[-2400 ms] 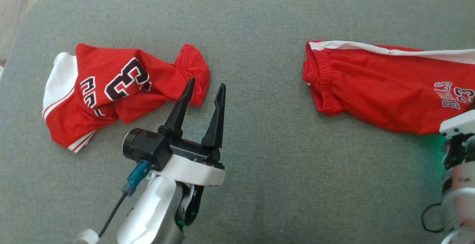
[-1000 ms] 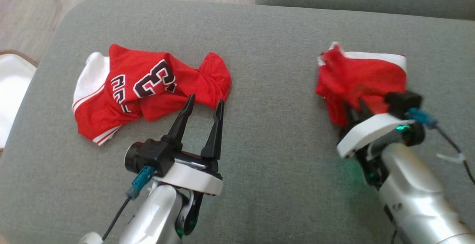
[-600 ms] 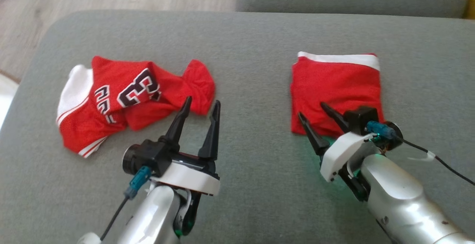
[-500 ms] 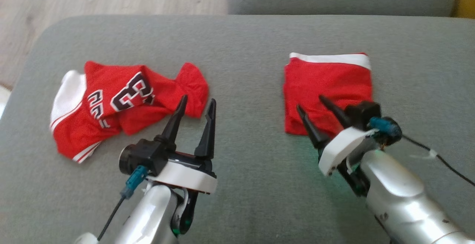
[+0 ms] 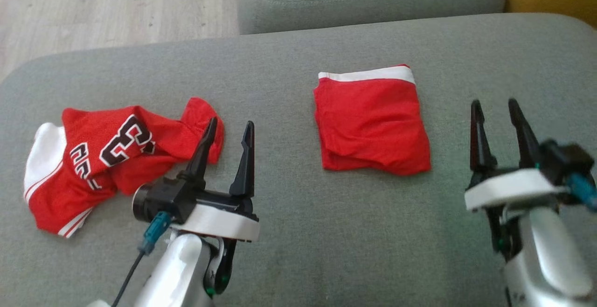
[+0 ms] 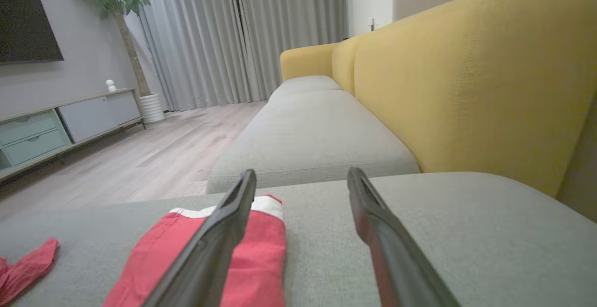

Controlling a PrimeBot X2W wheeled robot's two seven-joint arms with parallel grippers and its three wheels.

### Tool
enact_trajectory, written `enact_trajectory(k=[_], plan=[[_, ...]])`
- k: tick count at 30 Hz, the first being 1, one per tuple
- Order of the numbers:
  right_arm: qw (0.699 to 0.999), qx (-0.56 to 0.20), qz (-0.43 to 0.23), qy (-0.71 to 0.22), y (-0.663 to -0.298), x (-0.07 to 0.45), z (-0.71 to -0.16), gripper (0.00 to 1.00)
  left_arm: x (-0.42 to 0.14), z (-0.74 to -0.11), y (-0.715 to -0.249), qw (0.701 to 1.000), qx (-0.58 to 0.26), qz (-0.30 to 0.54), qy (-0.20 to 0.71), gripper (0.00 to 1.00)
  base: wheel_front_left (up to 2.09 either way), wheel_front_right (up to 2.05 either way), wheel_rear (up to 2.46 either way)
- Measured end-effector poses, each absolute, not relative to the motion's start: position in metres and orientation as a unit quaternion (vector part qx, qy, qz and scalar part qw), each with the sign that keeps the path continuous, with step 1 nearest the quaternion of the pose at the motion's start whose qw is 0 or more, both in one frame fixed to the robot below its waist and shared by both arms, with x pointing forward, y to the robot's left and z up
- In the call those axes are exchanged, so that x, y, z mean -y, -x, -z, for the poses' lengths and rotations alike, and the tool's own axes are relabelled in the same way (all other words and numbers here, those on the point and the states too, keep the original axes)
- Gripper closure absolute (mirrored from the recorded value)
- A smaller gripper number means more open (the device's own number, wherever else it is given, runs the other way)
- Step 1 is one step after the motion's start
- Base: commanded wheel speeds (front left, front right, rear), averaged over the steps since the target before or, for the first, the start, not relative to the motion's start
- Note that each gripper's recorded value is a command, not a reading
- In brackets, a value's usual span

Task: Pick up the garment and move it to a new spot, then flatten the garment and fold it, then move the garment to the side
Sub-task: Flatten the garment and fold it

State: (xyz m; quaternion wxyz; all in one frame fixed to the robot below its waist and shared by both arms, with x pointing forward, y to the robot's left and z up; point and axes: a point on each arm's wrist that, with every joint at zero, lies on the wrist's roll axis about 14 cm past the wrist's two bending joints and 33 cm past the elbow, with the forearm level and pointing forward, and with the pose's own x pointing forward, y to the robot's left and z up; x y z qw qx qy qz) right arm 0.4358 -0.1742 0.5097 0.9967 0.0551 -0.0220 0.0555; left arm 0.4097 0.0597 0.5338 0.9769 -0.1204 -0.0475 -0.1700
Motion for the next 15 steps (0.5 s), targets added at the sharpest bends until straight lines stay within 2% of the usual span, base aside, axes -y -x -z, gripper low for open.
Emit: enact_trajectory(k=[9,15], plan=[[0.998,0.005,-0.018,-0.056,-0.401,0.187,-0.487,0.00,-0.064,-0.516,-0.406,0.980,0.028,0.163,0.112,0.00,0.00,0.00,0.00],[0.998,0.001,-0.028,-0.062,-0.404,0.179,-0.483,0.00,-0.071,-0.507,-0.404,0.982,0.019,0.153,0.105,0.00,0.00,0.00,0.00]])
